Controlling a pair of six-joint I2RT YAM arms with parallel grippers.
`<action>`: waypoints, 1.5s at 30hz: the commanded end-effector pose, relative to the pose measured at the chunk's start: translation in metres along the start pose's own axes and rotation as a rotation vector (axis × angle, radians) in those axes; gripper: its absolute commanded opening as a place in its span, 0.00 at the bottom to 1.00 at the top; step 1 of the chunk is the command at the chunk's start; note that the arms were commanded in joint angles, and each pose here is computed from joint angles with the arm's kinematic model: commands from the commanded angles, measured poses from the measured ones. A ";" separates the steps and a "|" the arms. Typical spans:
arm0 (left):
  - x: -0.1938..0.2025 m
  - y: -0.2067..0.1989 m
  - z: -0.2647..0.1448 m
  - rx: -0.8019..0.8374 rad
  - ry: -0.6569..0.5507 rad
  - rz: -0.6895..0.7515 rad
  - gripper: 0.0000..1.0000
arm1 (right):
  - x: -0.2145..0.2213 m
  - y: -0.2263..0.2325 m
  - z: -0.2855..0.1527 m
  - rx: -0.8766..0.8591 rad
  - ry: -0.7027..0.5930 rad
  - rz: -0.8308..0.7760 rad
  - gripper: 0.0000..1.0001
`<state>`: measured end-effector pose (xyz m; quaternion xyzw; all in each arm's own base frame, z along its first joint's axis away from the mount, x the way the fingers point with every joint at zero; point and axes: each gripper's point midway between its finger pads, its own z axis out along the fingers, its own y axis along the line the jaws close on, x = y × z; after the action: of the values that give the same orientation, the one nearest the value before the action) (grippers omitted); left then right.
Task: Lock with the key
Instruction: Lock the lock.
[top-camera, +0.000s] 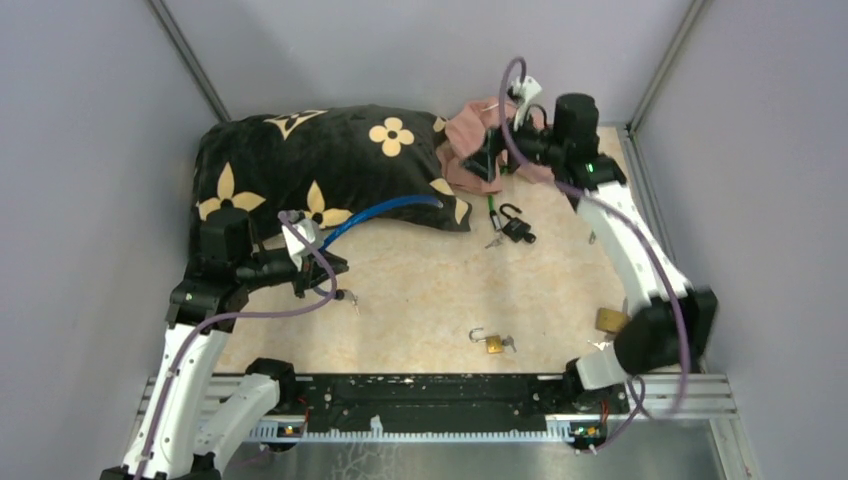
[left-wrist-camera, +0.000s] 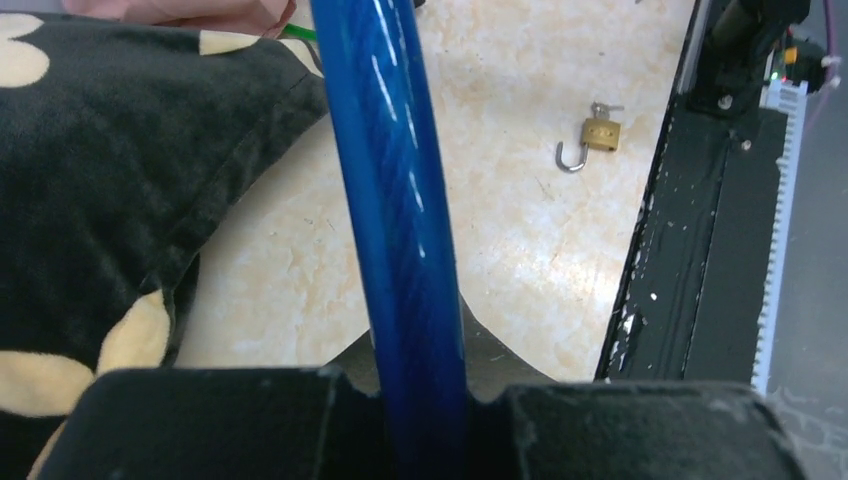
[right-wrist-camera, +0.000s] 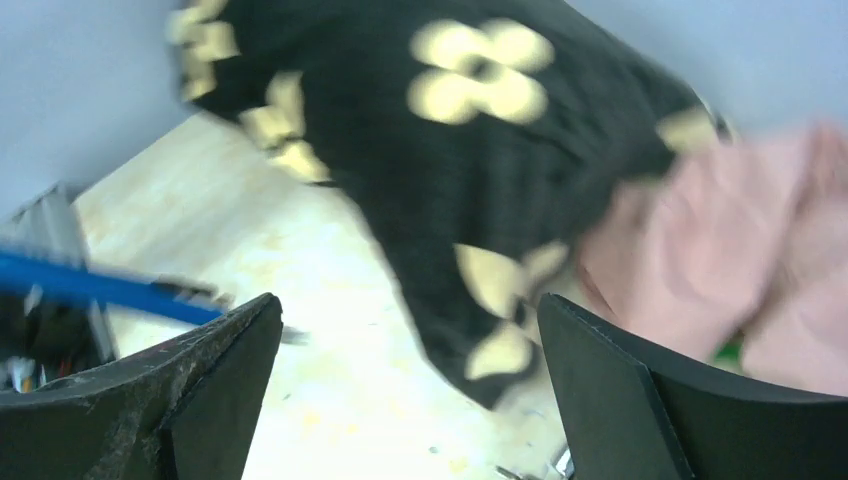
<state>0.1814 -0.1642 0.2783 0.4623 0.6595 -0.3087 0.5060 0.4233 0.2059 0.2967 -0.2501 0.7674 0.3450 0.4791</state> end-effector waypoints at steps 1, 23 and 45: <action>-0.002 -0.016 -0.011 0.056 0.014 0.244 0.00 | -0.012 0.152 -0.052 -0.329 -0.193 -0.516 0.98; -0.004 -0.040 -0.018 0.171 0.010 0.269 0.00 | 0.089 0.252 -0.044 -0.602 0.067 -0.560 0.70; -0.004 -0.045 -0.019 0.184 -0.002 0.257 0.00 | 0.083 0.233 -0.057 -0.423 0.003 -0.522 0.32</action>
<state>0.1385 -0.1601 0.2662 0.5744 0.5998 -0.2930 0.4738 0.1894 0.3064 0.2851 -0.5408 0.6044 0.3630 0.4587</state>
